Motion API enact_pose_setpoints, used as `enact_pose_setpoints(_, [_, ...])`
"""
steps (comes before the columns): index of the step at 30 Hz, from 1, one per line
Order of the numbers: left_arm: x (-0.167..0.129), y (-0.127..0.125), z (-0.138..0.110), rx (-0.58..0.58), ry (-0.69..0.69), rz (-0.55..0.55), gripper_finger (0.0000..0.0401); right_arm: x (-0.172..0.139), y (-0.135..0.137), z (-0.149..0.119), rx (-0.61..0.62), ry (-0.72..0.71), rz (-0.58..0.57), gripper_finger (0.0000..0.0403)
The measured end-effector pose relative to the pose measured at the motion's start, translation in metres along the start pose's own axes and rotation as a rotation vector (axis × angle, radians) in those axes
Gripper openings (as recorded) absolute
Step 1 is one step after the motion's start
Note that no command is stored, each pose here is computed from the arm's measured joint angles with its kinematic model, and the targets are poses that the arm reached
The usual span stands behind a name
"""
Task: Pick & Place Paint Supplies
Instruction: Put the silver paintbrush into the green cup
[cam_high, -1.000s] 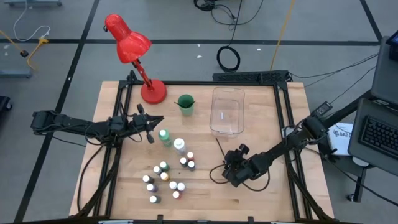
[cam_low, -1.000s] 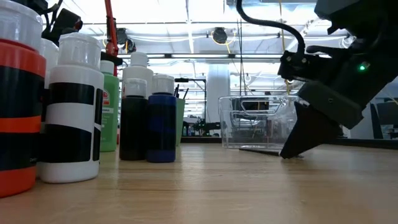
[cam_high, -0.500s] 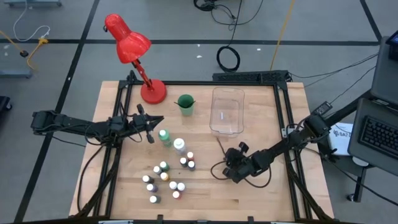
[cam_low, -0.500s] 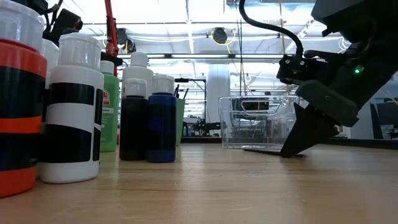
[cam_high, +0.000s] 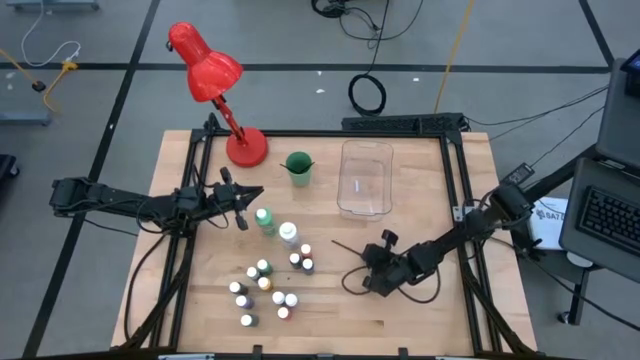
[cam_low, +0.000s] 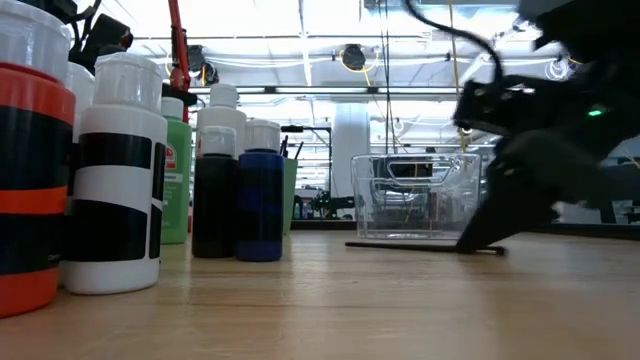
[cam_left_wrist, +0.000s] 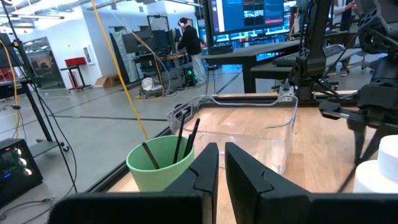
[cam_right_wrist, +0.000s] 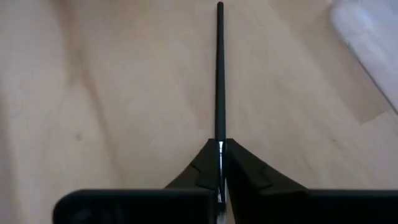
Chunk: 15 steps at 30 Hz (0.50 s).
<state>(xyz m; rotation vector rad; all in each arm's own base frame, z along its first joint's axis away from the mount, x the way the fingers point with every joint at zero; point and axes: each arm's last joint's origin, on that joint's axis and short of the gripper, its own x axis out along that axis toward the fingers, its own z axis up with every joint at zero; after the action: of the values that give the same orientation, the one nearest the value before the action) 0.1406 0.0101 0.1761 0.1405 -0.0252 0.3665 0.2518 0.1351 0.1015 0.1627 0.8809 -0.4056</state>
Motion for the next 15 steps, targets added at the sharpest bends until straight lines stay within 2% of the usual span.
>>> enact_pose_setpoints(4, [0.0,0.0,0.0,0.0,0.0,0.0,0.0033,-0.021,0.003,0.005,-0.047,-0.028,0.063,0.0003])
enact_pose_setpoints(10, [0.0,0.0,0.0,-0.001,-0.002,-0.008,0.0033,-0.056,0.004,0.019,-0.085,-0.198,0.082,0.0001])
enact_pose_setpoints(15, [0.0,-0.004,0.006,-0.088,-0.07,-0.14,0.0033,-0.083,0.004,0.036,-0.178,-0.387,0.077,0.0003])
